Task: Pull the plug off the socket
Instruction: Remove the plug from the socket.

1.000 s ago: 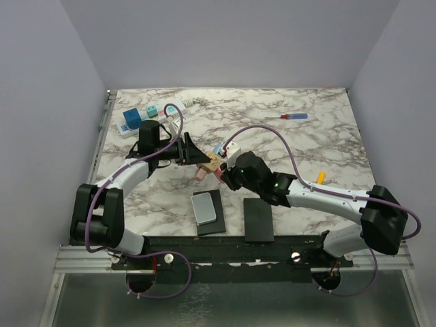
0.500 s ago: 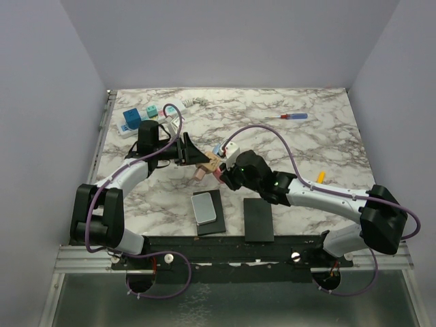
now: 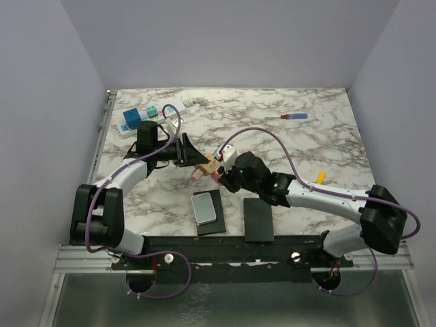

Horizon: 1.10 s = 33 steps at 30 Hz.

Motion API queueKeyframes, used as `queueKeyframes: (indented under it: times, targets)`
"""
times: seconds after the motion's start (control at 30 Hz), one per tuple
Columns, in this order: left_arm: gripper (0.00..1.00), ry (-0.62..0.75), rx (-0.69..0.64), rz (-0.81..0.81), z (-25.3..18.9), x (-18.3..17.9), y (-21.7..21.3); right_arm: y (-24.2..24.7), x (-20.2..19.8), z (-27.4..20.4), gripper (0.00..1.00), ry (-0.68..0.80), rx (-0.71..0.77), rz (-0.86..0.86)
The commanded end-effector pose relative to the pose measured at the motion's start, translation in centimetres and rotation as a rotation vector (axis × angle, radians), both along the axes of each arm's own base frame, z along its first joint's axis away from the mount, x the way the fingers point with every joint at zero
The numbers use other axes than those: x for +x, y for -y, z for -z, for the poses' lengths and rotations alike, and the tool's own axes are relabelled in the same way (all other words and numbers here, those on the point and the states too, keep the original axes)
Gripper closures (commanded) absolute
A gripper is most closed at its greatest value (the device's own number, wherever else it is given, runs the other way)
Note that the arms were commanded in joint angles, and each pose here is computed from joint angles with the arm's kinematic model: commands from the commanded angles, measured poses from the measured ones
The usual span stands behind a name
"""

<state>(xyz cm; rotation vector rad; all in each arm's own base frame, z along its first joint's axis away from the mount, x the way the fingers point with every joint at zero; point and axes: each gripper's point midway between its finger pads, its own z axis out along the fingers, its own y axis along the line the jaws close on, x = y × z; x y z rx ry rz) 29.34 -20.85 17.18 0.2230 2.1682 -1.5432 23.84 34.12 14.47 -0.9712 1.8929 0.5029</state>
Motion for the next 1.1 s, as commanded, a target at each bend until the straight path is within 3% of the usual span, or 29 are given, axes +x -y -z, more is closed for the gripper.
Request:
queueKeyframes:
  times: [0.0,0.7,1.07]
  targets:
    - [1.00,0.142,0.068,-0.154,-0.6,4.2,-2.3,-0.6,-1.6,-1.5,0.99,0.005,0.016,-0.055]
    - [1.00,0.127,0.059,-0.143,-0.3,4.0,-2.6,2.2,1.7,-0.3,0.99,-0.029,0.026,0.149]
    - [1.00,0.130,0.059,-0.144,-0.3,4.1,-2.6,1.8,2.4,-0.8,1.00,-0.022,0.038,0.104]
